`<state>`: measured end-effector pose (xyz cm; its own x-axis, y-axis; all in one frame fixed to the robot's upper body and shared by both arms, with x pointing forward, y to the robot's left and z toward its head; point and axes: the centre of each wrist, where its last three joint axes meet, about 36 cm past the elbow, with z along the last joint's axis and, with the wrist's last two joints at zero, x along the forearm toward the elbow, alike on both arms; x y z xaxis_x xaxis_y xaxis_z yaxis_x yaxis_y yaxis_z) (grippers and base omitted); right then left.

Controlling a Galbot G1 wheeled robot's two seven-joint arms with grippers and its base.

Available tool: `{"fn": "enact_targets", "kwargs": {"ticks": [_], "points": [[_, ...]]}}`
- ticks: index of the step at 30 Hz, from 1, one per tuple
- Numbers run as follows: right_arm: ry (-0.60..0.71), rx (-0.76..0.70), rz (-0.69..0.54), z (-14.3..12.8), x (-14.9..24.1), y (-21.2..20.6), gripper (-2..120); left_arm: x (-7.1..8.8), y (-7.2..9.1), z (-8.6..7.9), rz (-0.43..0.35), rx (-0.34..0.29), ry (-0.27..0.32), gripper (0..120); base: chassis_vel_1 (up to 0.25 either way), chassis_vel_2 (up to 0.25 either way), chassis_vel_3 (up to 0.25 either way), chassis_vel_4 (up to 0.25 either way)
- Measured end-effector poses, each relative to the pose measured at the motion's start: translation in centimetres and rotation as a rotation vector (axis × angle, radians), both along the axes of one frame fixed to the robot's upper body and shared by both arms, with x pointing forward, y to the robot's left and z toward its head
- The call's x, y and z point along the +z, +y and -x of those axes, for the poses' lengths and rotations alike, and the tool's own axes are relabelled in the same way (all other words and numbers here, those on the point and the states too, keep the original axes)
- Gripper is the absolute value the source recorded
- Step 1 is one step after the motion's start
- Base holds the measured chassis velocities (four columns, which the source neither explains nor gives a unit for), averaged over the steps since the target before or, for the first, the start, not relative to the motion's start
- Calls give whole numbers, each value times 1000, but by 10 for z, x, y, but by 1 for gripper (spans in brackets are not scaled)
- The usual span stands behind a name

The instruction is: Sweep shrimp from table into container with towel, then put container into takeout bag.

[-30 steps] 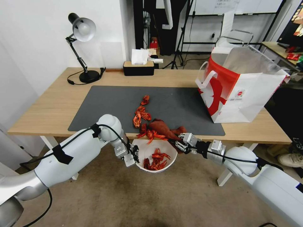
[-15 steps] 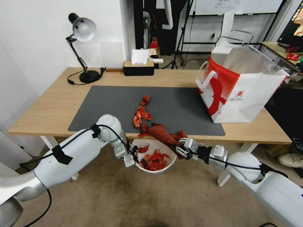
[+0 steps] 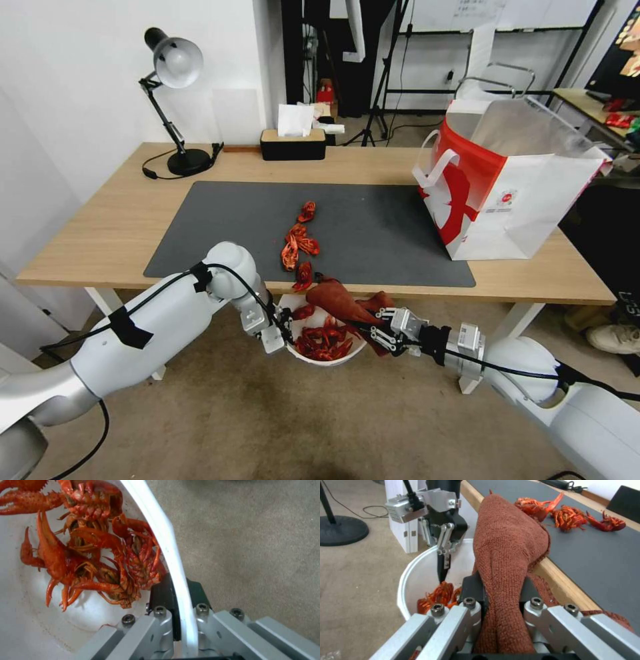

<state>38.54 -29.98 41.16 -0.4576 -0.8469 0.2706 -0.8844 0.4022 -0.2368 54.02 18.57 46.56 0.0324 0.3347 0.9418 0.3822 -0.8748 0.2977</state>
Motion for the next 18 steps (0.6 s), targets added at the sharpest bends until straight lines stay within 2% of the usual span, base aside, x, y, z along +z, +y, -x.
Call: {"fn": "enact_targets", "kwargs": {"ticks": [14, 18], "points": [[-6, 35, -28, -1, 20, -9, 9, -2, 2, -2, -4, 7, 2, 0, 0, 0, 0, 0], [-30, 11, -62, -9, 31, -12, 9, -2, 3, -2, -5, 9, 3, 0, 0, 0, 0, 0]]}}
